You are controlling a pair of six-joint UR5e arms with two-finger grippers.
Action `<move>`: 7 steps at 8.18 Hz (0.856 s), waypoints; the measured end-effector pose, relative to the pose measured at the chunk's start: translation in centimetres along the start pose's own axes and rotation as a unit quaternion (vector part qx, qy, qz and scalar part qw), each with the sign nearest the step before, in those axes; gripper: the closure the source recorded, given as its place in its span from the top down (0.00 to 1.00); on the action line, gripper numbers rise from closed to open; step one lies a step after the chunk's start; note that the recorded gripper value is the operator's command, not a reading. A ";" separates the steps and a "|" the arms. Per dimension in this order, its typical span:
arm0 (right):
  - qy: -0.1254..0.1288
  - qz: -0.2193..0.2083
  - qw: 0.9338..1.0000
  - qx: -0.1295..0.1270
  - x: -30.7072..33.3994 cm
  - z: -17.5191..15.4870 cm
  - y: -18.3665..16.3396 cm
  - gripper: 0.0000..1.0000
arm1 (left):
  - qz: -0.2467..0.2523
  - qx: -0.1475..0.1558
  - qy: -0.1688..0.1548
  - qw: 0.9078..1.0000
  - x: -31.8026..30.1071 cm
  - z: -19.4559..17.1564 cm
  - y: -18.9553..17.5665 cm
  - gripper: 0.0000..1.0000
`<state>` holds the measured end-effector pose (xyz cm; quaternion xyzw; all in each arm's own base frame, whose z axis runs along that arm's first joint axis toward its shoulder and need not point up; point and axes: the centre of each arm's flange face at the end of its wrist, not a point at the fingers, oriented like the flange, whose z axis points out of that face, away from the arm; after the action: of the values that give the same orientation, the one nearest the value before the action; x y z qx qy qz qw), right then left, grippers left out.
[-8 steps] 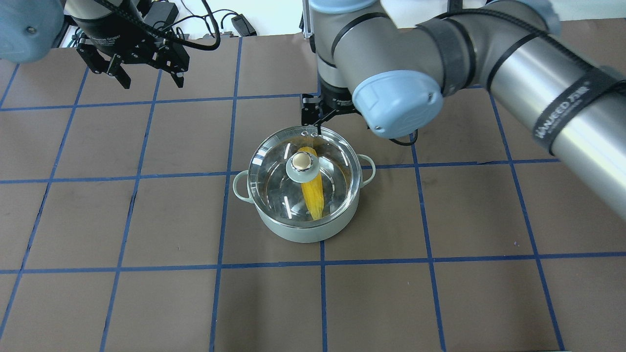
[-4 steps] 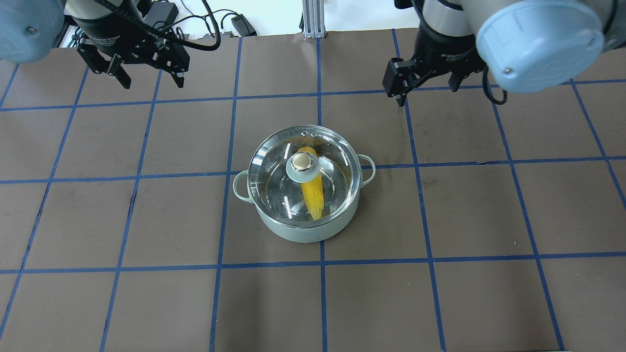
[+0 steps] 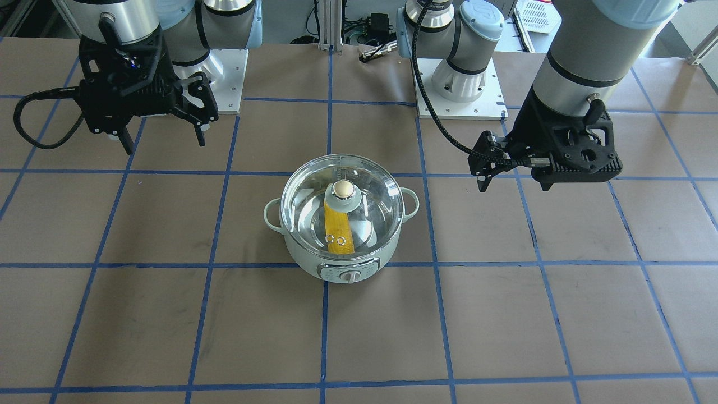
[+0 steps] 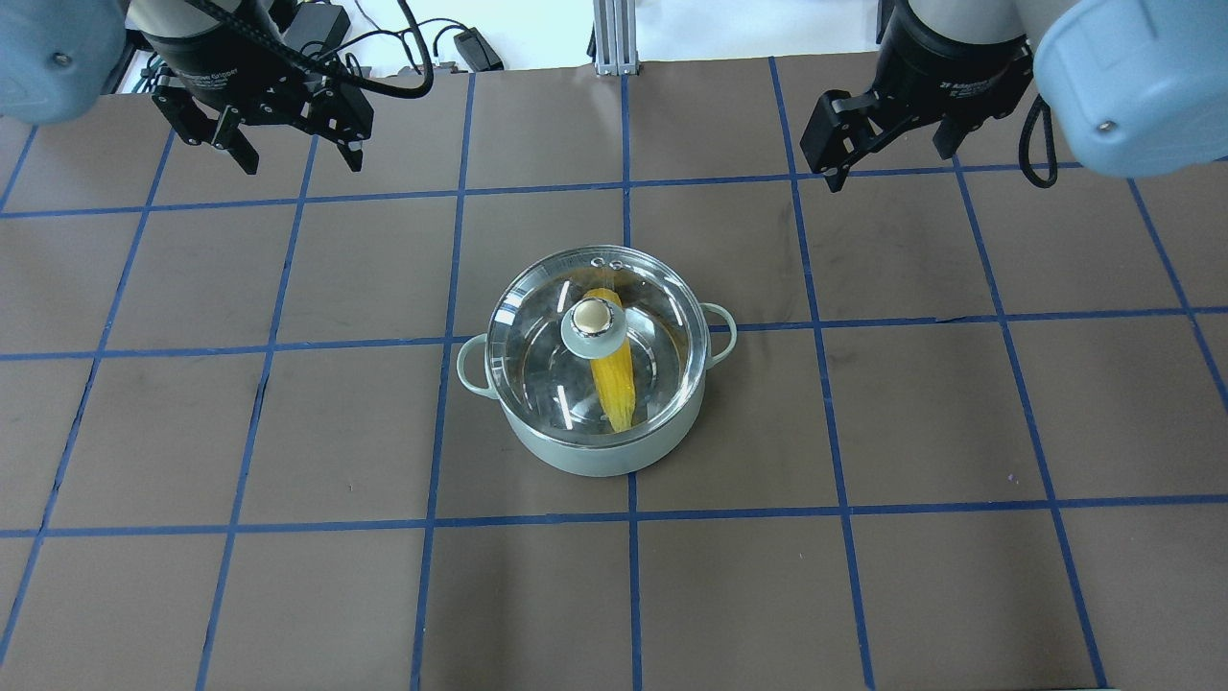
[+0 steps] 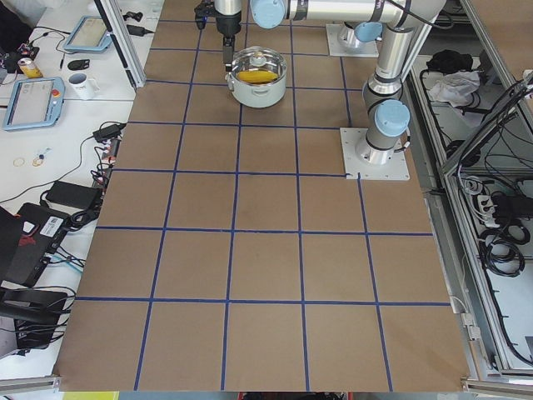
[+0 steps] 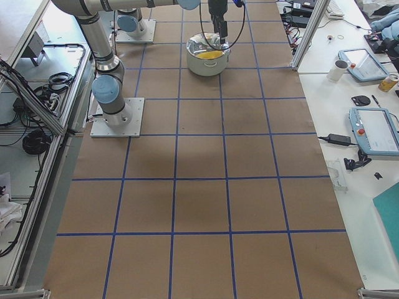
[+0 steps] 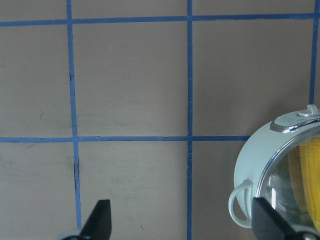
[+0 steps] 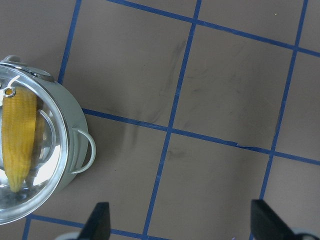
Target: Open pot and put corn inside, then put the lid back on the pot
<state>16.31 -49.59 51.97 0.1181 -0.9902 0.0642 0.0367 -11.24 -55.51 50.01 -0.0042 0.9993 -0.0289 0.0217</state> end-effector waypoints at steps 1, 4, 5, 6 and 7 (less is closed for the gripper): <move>0.002 -0.001 1.000 0.001 0.2 -0.1 0.0 1.00 | -0.004 0.000 0.001 1.000 0.0 0.0 0.0 1.00; 0.004 -0.001 1.000 -0.001 0.4 0.4 -0.3 1.00 | -0.036 -0.003 0.001 0.999 0.0 -0.1 0.1 1.00; 0.003 -0.001 1.000 -0.004 0.5 0.7 -0.4 1.00 | -0.038 -0.003 0.001 0.999 0.0 -0.1 0.2 1.00; 0.003 0.001 1.000 -0.007 0.6 1.0 -0.6 1.00 | -0.038 -0.004 0.000 0.999 0.0 0.0 0.2 1.00; 0.003 0.002 1.000 -0.006 0.7 0.9 -0.6 1.00 | -0.038 -0.004 0.000 0.999 0.0 0.0 0.2 1.00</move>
<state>15.73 -50.42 51.23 0.1159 -0.9907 0.0587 0.0406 -11.24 -55.33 50.05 -0.0418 0.9986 -0.0259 0.0209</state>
